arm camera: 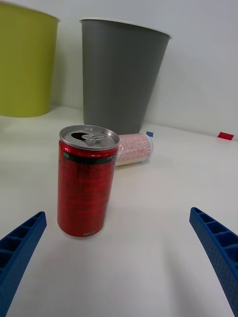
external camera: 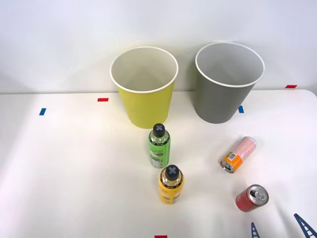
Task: Put cans in the gray bin, plastic bottles in the light green bin
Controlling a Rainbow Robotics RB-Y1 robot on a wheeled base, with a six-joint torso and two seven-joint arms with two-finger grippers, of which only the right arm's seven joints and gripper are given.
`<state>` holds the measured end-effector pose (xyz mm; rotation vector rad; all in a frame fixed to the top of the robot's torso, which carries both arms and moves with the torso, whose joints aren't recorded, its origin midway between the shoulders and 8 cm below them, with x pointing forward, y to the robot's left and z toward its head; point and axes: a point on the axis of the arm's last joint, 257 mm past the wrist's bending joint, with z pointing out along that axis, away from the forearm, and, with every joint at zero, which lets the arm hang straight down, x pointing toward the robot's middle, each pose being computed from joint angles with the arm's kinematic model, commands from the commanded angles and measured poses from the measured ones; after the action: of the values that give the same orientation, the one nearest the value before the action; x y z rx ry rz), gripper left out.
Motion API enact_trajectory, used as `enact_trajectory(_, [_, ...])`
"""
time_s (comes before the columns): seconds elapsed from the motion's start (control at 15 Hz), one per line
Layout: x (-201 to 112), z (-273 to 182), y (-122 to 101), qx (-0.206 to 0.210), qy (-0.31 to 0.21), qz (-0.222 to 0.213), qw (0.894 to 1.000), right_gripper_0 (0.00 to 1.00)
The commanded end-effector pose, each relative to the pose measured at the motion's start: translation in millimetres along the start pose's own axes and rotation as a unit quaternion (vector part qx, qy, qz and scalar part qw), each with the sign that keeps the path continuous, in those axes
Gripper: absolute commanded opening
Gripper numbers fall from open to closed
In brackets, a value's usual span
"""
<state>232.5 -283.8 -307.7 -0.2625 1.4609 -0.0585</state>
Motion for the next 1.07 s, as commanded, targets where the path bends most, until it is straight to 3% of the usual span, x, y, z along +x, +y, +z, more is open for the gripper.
enact_trajectory(0.07, [0.0, 0.0, 0.0, 0.0, 0.0, 0.0, 1.0, 1.0])
enact_trajectory(1.07, [0.0, 0.0, 0.0, 0.0, 0.0, 0.0, 1.0, 1.0])
